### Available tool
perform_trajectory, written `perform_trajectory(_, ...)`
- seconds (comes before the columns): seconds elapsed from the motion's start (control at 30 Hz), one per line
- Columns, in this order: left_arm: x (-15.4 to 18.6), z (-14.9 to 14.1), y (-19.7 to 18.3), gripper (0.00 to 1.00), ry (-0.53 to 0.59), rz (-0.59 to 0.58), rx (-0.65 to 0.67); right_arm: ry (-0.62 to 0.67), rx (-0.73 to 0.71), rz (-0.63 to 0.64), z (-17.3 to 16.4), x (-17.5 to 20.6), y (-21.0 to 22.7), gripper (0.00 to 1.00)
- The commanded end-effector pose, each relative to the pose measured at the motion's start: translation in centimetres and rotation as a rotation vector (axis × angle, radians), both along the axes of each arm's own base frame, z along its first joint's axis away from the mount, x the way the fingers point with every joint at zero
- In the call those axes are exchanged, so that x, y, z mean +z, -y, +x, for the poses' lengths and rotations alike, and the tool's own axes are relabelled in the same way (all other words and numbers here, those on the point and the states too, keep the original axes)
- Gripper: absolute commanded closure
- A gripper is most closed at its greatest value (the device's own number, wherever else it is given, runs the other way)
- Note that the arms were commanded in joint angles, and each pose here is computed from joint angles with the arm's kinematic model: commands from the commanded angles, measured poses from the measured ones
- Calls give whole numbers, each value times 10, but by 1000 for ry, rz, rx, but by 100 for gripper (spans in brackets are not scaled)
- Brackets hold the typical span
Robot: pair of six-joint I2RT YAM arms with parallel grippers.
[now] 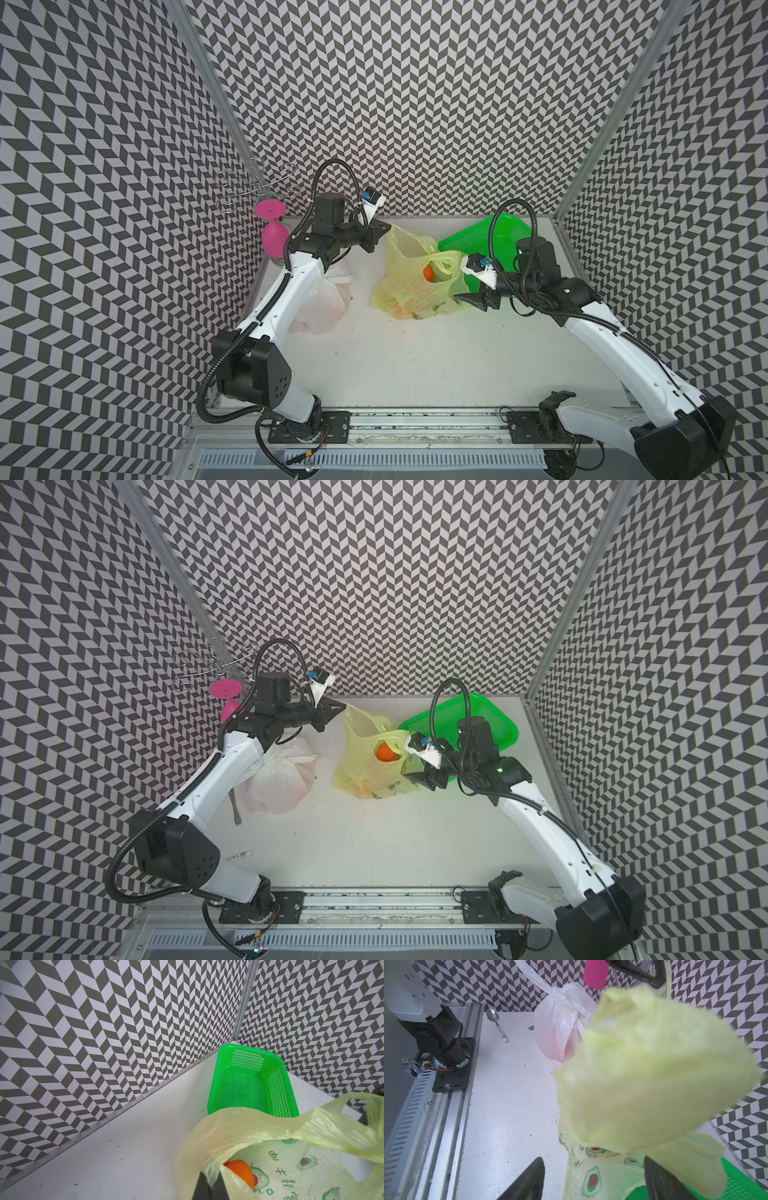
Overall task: Place the oranges into plastic bags & tie knots
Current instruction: Adjust the plastic bag at the center of the board.
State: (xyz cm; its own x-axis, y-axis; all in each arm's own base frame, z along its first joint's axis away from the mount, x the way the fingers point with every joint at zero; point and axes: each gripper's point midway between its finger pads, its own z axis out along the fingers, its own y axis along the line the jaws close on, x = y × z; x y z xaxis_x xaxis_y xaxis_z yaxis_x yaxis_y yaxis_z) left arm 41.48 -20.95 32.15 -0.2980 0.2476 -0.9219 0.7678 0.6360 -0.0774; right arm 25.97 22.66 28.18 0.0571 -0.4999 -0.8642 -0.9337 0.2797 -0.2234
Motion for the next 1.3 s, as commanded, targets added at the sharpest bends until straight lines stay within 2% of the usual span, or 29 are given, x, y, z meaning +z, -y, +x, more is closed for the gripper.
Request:
perform_trajectory(0.0, 6, 2, 2, 100, 19, 11, -33, 65, 26, 26, -11, 30, 4, 26)
perform_trajectory(0.1, 4, 0, 3, 100, 12, 0, -38, 174, -28, 15, -2, 55, 11, 26)
perform_trajectory(0.2, 4, -2, 3, 100, 7, -11, -39, 312, -88, -40, 14, 62, 20, 21)
perform_trajectory(0.27, 4, -3, 3, 100, 7, -12, -39, 358, -107, -99, 25, 58, 24, 18)
perform_trajectory(0.37, 4, -3, 4, 100, 4, -14, -39, 411, -101, -168, 38, 52, 24, 12)
perform_trajectory(0.5, 7, -3, 3, 100, 4, -13, -37, 425, -42, -197, 43, 48, 6, 7)
perform_trajectory(0.67, 5, -4, 3, 100, -2, -13, -32, 451, -15, -256, 55, 38, -15, 6)
perform_trajectory(0.8, 5, -4, 3, 100, -6, -16, -36, 457, -32, -301, 70, 27, -18, 10)
perform_trajectory(0.97, 8, -7, 4, 100, -5, -23, -43, 464, -67, -318, 78, 18, -15, 26)
perform_trajectory(1.27, 6, -13, 4, 100, -8, -28, -55, 429, -179, -130, 79, 40, -16, 59)
